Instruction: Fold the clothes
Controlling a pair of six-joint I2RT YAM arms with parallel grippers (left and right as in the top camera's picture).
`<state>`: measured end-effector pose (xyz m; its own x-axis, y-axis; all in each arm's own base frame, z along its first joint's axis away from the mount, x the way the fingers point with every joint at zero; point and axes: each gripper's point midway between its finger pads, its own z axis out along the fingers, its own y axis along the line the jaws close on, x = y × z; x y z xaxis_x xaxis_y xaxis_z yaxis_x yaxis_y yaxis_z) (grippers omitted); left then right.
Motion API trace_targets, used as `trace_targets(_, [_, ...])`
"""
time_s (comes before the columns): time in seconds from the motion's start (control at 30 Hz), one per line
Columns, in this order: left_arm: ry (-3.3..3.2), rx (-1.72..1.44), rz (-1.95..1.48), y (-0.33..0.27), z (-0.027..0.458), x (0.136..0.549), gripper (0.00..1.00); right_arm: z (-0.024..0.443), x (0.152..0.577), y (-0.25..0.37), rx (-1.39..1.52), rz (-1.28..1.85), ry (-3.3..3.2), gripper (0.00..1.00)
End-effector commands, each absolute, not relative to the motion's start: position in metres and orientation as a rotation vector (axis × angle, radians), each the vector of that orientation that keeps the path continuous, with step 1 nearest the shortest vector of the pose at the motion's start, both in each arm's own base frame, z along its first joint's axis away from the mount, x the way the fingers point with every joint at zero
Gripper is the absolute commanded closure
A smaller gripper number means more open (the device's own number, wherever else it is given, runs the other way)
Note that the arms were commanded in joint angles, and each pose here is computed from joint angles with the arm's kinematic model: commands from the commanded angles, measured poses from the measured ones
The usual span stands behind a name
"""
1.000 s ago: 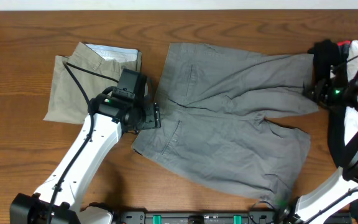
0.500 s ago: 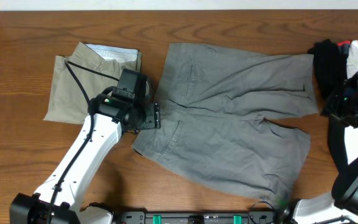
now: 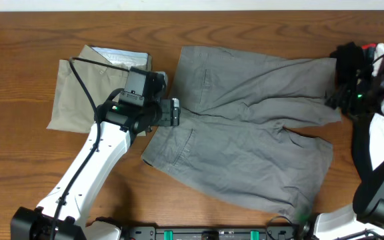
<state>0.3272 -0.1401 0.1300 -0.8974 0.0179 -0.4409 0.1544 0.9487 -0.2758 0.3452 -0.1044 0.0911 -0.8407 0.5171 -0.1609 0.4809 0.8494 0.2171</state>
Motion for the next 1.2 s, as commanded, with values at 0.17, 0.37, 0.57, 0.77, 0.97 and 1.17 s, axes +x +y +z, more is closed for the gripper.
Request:
trace_targets(0.17, [2.710,0.166,-0.451,-0.145,0.116,0.327,0.19,0.078,0.329,-0.137,0.884,-0.058,2.854,0.39])
trace_targets(0.37, [2.712,0.171,-0.448,-0.145,0.115,0.327,0.19,0.056,0.339,-0.119,0.854,0.100,2.857,0.47])
trace_targets(0.57, [2.718,0.205,-0.438,-0.144,0.114,0.325,0.18,0.040,0.337,-0.098,0.773,0.246,2.874,0.74])
trace_targets(0.77, [2.732,0.197,-0.405,-0.140,0.111,0.323,0.18,0.041,0.291,-0.101,0.829,0.114,3.044,0.99])
trace_targets(0.97, [2.734,0.197,-0.405,-0.140,0.111,0.323,0.18,0.049,0.264,-0.128,1.017,-0.201,3.045,0.99])
trace_targets(1.17, [2.759,0.195,-0.398,-0.138,0.109,0.318,0.18,0.050,0.266,-0.140,1.102,-0.306,2.978,0.99])
